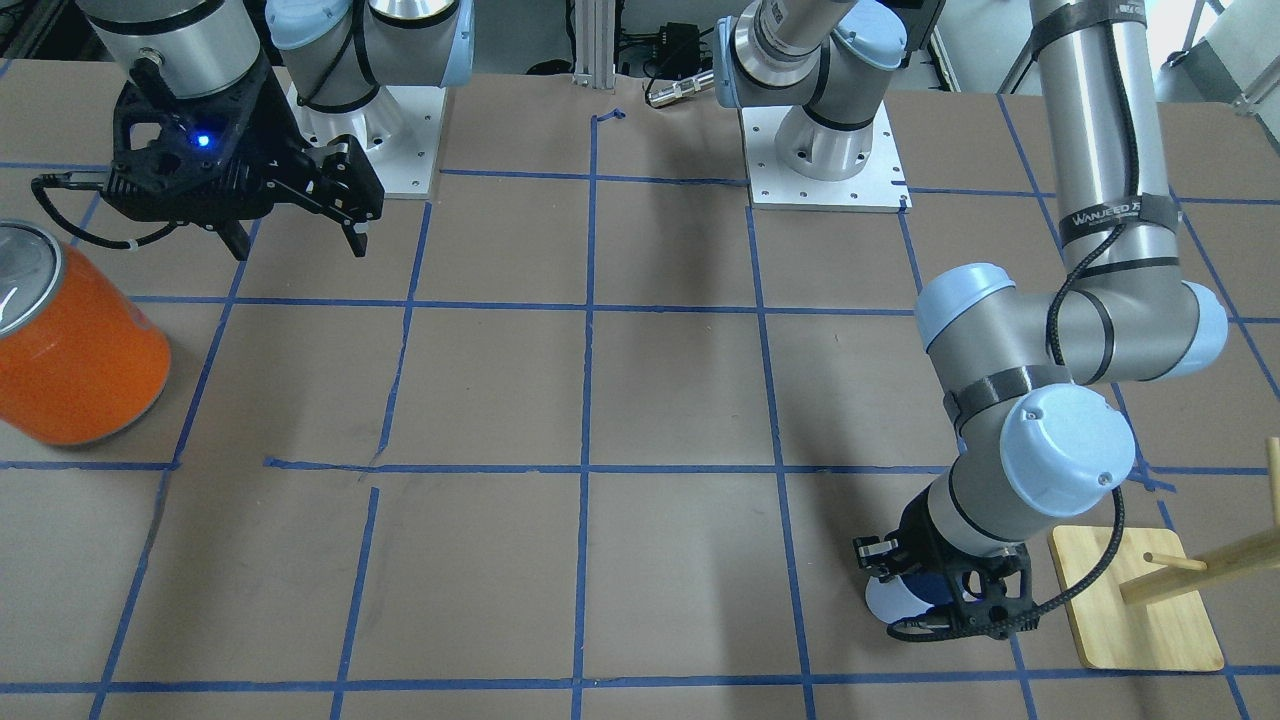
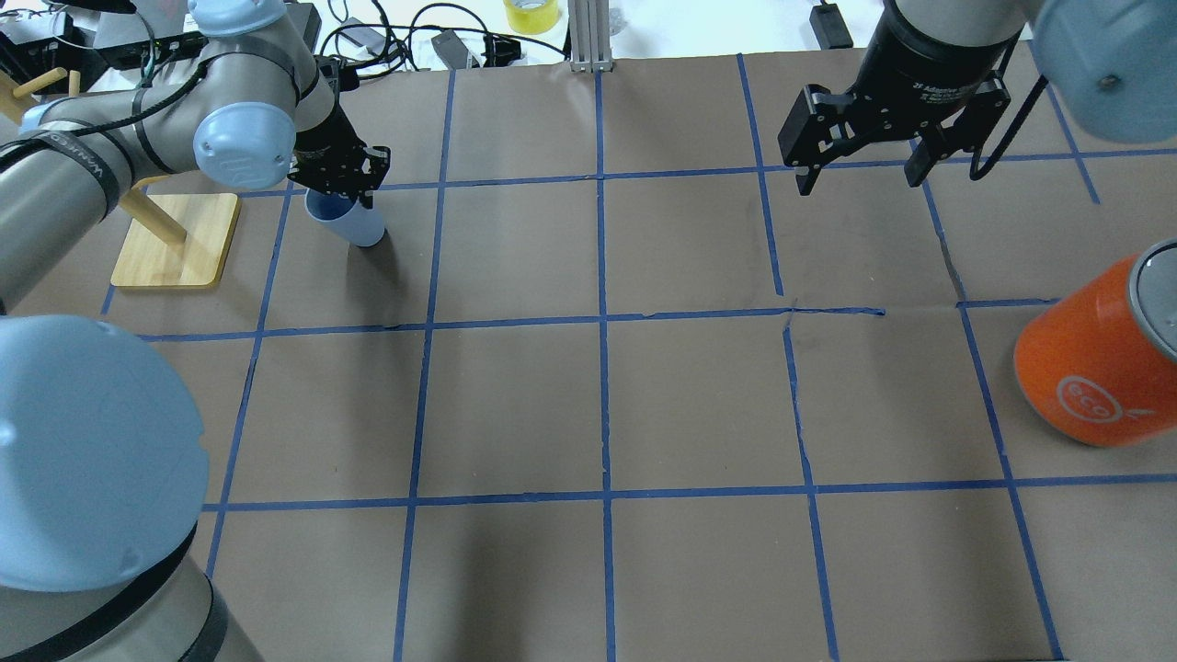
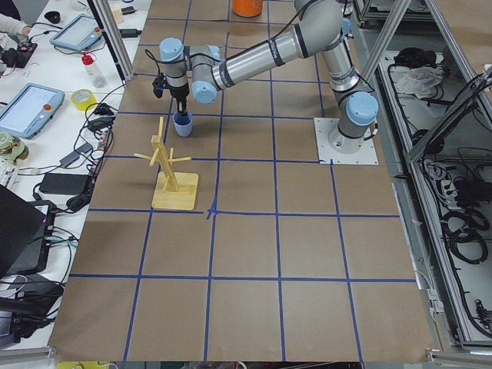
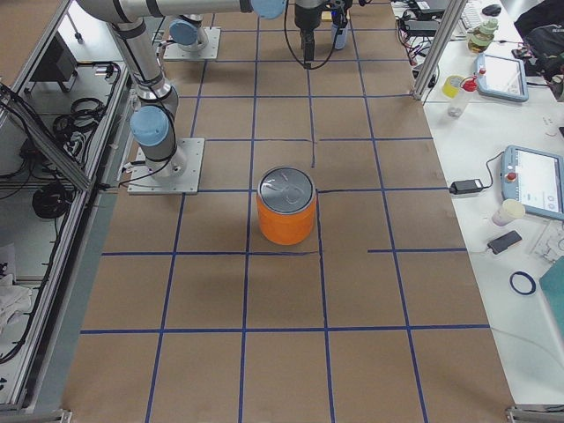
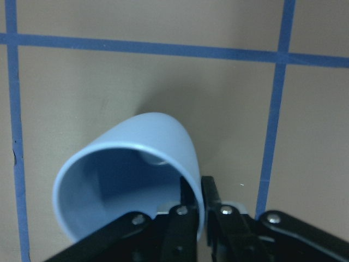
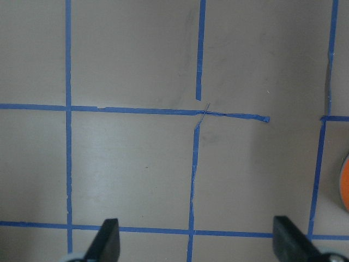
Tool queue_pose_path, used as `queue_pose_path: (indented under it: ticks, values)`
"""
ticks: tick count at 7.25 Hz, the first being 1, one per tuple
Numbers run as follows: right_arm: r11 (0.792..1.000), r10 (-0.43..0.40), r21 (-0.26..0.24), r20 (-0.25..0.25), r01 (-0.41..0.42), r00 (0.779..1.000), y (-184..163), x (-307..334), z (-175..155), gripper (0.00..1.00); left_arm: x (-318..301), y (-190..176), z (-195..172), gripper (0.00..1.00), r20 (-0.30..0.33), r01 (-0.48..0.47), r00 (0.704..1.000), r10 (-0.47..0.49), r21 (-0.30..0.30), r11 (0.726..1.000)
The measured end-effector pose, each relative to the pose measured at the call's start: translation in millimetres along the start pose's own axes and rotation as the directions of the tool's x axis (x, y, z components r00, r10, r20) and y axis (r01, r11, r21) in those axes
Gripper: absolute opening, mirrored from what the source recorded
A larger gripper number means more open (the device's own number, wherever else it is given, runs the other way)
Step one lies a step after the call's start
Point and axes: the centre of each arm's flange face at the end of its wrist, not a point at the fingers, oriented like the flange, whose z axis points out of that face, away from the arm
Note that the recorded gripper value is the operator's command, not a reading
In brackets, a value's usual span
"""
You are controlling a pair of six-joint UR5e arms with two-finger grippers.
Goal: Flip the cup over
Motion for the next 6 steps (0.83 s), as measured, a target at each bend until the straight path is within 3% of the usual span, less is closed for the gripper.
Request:
queue_pose_path:
  ticks: [3, 5, 6]
  values:
    - [1.0, 0.0, -0.001, 0.0, 0.0, 1.0, 0, 0, 0, 1.0, 6, 5, -23, 0.82, -0.003, -0.006, 1.0, 0.007, 0.016, 1.0]
    - [1.0, 0.0, -0.001, 0.0, 0.0, 1.0, 0, 0, 0, 1.0, 22, 26, -79, 0.86, -0.001, -0.028, 1.0, 0.028, 0.011, 1.0]
    - [1.0, 0.0, -0.001, 0.0, 0.0, 1.0, 0, 0, 0, 1.0, 30, 43, -116, 0.93, 0.001, -0.039, 0.999, 0.039, 0.013, 0.999]
